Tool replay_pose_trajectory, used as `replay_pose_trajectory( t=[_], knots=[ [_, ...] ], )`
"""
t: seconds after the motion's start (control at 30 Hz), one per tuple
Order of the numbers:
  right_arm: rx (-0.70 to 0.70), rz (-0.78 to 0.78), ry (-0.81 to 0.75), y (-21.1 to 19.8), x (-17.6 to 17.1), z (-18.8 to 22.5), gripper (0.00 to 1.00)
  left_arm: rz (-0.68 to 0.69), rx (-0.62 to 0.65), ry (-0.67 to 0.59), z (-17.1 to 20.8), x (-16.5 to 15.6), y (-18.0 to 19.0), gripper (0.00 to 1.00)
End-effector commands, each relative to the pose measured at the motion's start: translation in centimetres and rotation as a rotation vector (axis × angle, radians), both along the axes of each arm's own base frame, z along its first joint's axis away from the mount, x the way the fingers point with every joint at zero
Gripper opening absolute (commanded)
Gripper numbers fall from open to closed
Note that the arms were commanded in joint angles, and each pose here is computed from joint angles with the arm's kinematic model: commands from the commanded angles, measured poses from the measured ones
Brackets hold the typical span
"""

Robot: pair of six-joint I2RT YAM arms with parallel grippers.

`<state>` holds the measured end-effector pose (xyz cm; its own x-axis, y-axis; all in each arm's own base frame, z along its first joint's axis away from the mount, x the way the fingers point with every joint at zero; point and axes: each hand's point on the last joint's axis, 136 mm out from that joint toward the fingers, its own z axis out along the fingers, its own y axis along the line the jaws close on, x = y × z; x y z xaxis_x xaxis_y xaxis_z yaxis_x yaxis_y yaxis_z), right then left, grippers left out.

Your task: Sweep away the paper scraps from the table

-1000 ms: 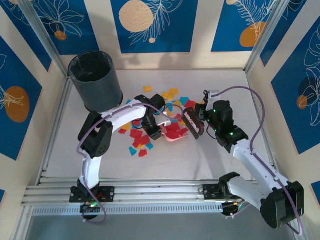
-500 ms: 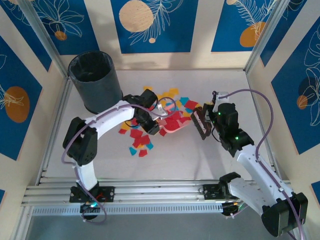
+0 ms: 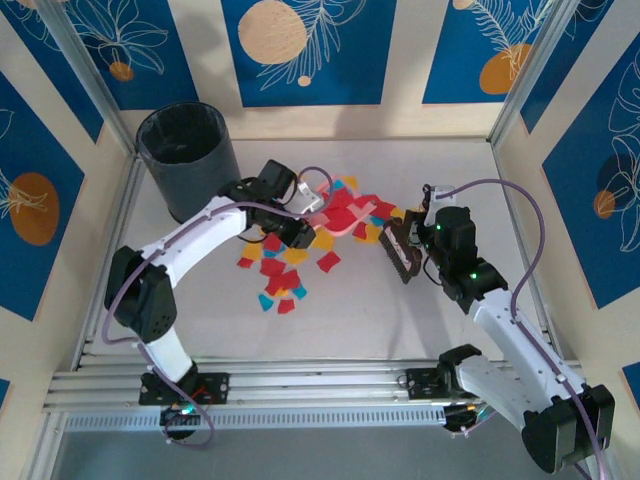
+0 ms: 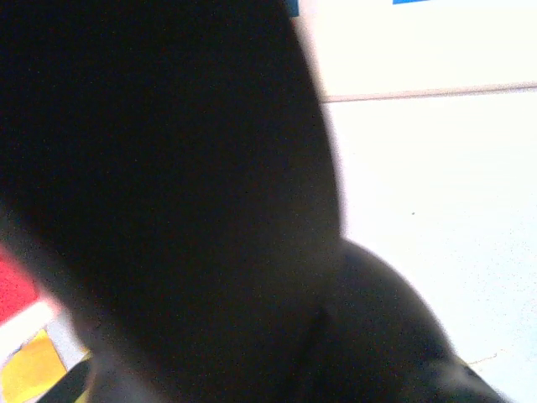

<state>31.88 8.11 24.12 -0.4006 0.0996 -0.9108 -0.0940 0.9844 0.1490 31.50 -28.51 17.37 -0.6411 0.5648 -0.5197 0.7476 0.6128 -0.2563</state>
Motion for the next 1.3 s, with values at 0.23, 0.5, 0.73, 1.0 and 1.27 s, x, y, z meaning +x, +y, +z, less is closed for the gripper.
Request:
replay_pose_trajectory(
  t=[0.23,0.5,0.73,1.0,1.27],
  knots=[
    [0.036,0.051,-0.025,0.9,0.1,1.0,0.00,0.137,-0.152,-0.158,7.9,2.5,1.8,0.00],
    [0.035,0.049,-0.016,0.9,0.1,0.7,0.00,0.197,-0.209,-0.261,11.0,2.0,3.7,0.00],
    [0.039,0.051,-0.018,1.0,0.1,0.7,0.00,0.308,-0.246,-0.302,13.1,2.9,6.1,0.00],
    [0.042,0.055,-0.009,1.1,0.2,0.5,0.00,0.422,-0.370,-0.239,15.2,4.6,8.9,0.00],
    [0.049,0.058,0.006,1.3,0.4,0.2,0.00,0.507,-0.538,-0.123,17.2,7.4,11.8,0.00]
  ],
)
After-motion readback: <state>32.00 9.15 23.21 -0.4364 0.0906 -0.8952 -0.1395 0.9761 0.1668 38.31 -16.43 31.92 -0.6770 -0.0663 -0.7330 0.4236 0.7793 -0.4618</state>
